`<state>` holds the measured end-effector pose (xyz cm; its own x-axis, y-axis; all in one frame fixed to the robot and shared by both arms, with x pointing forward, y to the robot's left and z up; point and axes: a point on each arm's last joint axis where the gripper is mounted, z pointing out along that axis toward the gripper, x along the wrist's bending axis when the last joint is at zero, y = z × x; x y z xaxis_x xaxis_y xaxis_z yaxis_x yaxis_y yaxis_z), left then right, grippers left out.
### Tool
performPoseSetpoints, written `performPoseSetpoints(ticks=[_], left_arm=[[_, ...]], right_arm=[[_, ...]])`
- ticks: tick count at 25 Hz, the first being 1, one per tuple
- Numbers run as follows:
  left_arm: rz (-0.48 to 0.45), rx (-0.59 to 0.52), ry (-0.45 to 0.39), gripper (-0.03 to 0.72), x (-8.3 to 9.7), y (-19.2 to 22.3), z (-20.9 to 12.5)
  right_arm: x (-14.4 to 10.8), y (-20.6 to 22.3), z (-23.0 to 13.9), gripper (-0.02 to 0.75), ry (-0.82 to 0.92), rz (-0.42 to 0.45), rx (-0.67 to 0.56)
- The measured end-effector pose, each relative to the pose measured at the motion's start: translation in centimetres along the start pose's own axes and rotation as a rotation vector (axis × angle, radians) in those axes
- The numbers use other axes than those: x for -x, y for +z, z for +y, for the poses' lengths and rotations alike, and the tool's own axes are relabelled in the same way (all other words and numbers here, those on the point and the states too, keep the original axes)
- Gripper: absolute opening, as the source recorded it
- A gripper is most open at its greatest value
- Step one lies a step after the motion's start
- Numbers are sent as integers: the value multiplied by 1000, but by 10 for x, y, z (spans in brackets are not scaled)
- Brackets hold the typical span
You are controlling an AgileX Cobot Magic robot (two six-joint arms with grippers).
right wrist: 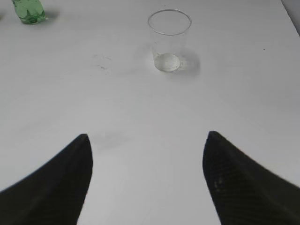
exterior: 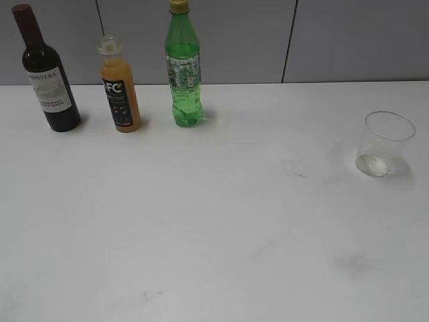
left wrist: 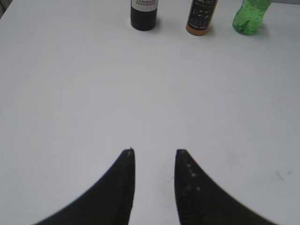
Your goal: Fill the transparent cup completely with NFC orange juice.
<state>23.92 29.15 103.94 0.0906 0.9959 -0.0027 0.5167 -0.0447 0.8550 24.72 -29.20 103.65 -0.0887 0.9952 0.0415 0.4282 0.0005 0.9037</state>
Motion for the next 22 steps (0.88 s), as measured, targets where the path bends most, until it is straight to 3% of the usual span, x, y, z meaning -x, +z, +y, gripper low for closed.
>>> performPoseSetpoints(ticks=[16, 22], left_arm=[[0, 0, 0, 235, 0, 0, 0], [0, 0, 0, 235, 0, 0, 0]], right_arm=[[0, 0, 0, 568, 0, -3, 0], [0, 0, 0, 633, 1, -3, 0]])
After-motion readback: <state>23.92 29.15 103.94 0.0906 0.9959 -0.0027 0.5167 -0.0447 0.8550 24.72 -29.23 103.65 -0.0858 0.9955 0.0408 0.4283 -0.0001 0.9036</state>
